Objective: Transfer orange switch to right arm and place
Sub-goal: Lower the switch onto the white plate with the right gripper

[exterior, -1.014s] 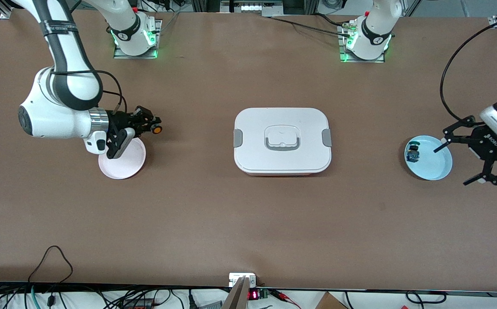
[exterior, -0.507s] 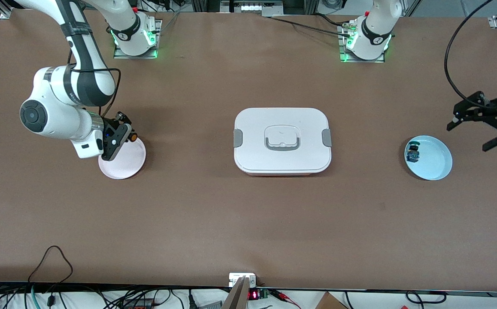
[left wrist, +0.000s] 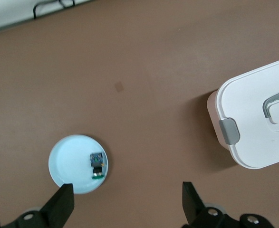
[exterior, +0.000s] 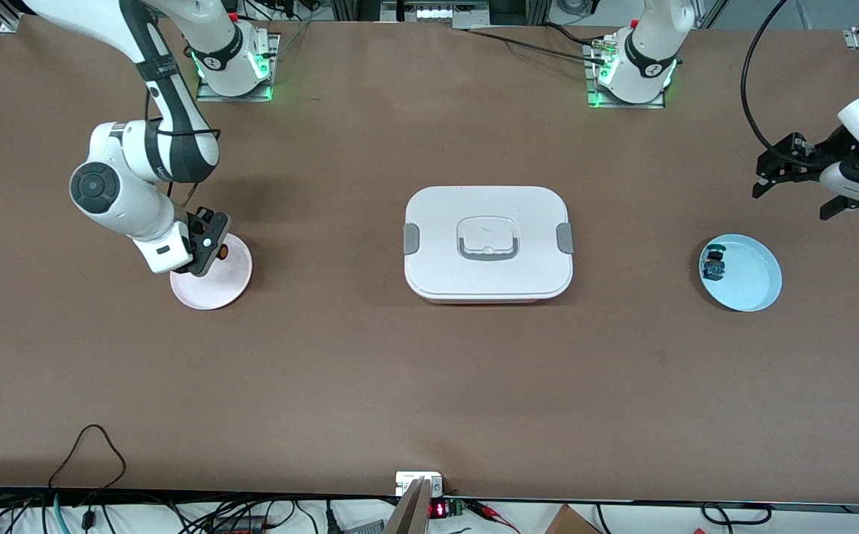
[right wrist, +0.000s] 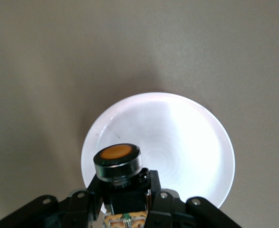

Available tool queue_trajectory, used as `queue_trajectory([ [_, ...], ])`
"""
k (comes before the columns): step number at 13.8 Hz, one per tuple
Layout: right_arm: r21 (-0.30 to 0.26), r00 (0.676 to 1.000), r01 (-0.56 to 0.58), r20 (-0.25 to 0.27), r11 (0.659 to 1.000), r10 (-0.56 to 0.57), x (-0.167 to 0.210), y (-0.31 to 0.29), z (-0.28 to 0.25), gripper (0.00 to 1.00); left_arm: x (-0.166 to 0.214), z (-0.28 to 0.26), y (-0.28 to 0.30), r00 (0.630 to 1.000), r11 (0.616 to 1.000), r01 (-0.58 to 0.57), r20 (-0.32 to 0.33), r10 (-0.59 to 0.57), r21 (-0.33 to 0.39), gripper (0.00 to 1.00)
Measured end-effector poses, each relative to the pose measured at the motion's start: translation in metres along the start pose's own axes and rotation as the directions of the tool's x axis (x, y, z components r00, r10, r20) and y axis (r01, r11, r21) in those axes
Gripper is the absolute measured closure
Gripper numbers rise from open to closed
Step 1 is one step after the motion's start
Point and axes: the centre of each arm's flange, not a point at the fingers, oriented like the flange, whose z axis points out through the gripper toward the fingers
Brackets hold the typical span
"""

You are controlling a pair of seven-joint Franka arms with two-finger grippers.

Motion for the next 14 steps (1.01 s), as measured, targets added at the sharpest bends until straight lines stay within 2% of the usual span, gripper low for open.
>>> queue_trajectory([
  [2,-0.035,0.998,0.057,0.026,0.998,-0.057,-0.001,-0.002,0.008,0.59,-0.005,0.005,0.004,0.991,0.992,0.124,0.055,-0.123,-0.008,0.0],
  [5,-0.071,0.99,0.136,0.047,0.988,-0.133,0.0,-0.001,0.017,0.59,-0.011,0.007,-0.004,0.975,0.978,0.208,0.085,-0.207,-0.005,0.0],
  [9,-0.098,0.975,0.22,0.053,0.971,-0.215,-0.01,0.006,0.029,0.59,-0.014,0.01,-0.018,0.968,0.973,0.233,0.097,-0.231,-0.005,0.0],
  [14,-0.109,0.973,0.23,0.052,0.967,-0.225,-0.023,0.008,0.055,0.59,-0.01,0.019,-0.02,0.973,0.978,0.205,0.104,-0.207,0.028,0.0],
])
